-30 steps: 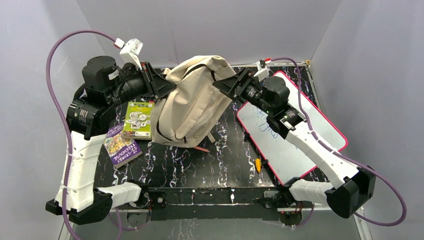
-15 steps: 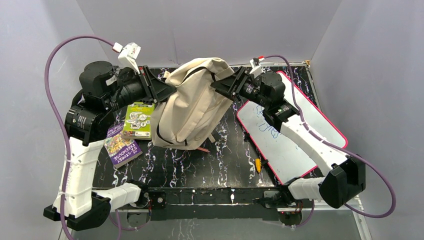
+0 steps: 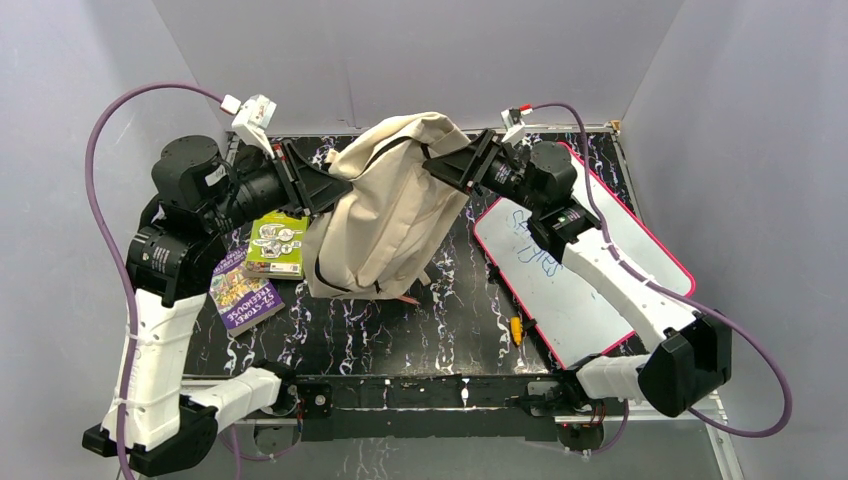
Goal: Pack the student bag
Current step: Unzip the student bag at the center of the board.
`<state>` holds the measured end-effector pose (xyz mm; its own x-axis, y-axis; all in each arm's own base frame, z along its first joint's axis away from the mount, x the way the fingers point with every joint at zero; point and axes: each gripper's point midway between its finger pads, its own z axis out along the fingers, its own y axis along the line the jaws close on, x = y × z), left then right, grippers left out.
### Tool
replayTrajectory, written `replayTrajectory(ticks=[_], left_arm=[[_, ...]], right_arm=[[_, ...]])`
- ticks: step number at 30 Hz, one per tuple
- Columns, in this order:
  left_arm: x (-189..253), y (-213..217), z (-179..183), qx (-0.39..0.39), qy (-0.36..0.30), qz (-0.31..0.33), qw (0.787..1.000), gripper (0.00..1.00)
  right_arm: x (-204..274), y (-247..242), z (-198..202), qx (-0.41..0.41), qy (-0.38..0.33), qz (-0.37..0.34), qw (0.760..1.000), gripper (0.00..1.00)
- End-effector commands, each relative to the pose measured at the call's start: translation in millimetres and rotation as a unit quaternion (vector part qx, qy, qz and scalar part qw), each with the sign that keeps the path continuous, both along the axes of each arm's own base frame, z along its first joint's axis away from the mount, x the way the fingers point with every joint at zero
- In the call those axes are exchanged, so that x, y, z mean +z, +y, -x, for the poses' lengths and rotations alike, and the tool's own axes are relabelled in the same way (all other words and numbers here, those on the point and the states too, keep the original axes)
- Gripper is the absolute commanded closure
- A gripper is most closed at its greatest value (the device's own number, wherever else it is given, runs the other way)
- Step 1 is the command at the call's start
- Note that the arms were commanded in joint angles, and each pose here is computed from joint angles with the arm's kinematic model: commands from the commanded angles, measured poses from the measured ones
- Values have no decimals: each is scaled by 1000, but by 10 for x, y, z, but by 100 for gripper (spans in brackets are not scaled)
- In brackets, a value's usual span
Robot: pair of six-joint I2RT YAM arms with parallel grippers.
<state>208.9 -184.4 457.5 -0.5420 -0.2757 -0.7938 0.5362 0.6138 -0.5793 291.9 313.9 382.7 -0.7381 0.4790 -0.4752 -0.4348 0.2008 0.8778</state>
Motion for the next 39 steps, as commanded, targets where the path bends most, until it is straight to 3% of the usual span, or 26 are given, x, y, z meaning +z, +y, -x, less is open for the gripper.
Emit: replayTrajectory(ticks=[1,12,17,23,39], left_arm=[[442,-45,172,-33,-82,42,995,100],[429,-36,212,-36,-89,40,995,100],[461,-25,193,-31,-96,39,994,100],[455,-39,160,-33,-95,36,994,100],[434,-76,218,-52,-92,40,994,100]], right_arm=[[484,-115,149,-2,-84,-34,996,46],[397,-63,199,24,-76,-32,996,49],[156,-152,182,-3,-54,16,998,33],[-55,-289,170,-40,-44,51,997,27],[132,-224,89,-25,-67,28,997,29]])
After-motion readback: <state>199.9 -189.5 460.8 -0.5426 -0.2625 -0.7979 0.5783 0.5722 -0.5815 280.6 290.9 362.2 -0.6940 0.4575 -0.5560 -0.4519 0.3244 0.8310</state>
